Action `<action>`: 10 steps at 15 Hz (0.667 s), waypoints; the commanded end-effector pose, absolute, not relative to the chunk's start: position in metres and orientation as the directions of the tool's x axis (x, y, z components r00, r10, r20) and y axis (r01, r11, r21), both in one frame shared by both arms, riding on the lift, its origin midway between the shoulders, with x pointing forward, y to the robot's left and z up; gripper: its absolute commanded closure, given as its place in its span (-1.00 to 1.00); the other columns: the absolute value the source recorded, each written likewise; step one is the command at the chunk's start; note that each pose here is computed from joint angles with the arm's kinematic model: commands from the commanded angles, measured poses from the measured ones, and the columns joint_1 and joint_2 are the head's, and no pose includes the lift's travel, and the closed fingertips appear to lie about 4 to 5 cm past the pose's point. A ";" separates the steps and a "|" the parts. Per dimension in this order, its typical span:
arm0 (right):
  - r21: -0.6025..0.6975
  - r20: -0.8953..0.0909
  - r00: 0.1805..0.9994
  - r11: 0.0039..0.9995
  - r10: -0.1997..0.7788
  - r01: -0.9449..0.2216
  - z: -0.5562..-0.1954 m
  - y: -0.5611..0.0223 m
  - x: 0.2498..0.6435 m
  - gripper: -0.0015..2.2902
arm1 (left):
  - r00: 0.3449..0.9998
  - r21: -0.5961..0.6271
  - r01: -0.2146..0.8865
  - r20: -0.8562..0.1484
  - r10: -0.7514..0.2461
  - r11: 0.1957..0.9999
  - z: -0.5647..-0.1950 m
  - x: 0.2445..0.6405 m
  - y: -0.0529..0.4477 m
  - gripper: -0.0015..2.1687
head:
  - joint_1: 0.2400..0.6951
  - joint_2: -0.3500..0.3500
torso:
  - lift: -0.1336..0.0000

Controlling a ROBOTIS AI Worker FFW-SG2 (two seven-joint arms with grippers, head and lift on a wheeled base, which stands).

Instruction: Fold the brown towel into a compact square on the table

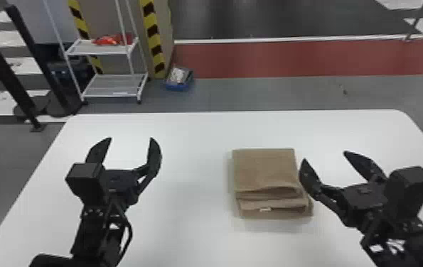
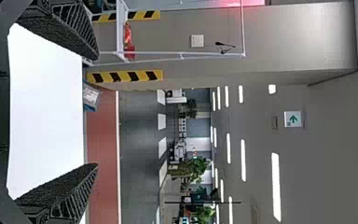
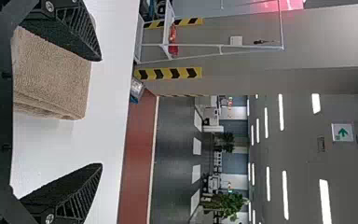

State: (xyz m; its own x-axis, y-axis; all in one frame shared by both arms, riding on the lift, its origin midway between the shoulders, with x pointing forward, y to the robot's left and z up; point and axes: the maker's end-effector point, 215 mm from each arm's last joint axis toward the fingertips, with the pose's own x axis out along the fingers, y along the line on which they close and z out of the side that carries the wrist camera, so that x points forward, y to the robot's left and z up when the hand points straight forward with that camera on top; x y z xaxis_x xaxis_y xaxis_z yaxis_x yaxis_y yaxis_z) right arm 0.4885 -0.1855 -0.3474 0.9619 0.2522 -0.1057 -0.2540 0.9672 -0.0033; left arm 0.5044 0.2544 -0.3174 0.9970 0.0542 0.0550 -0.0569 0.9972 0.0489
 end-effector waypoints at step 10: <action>0.010 -0.079 0.963 0.966 0.259 -0.259 -0.335 -0.183 0.489 -0.93 | 0.997 0.045 -0.032 0.065 0.029 0.998 -0.312 0.504 0.243 -0.94 | 1.00 0.21 | -0.70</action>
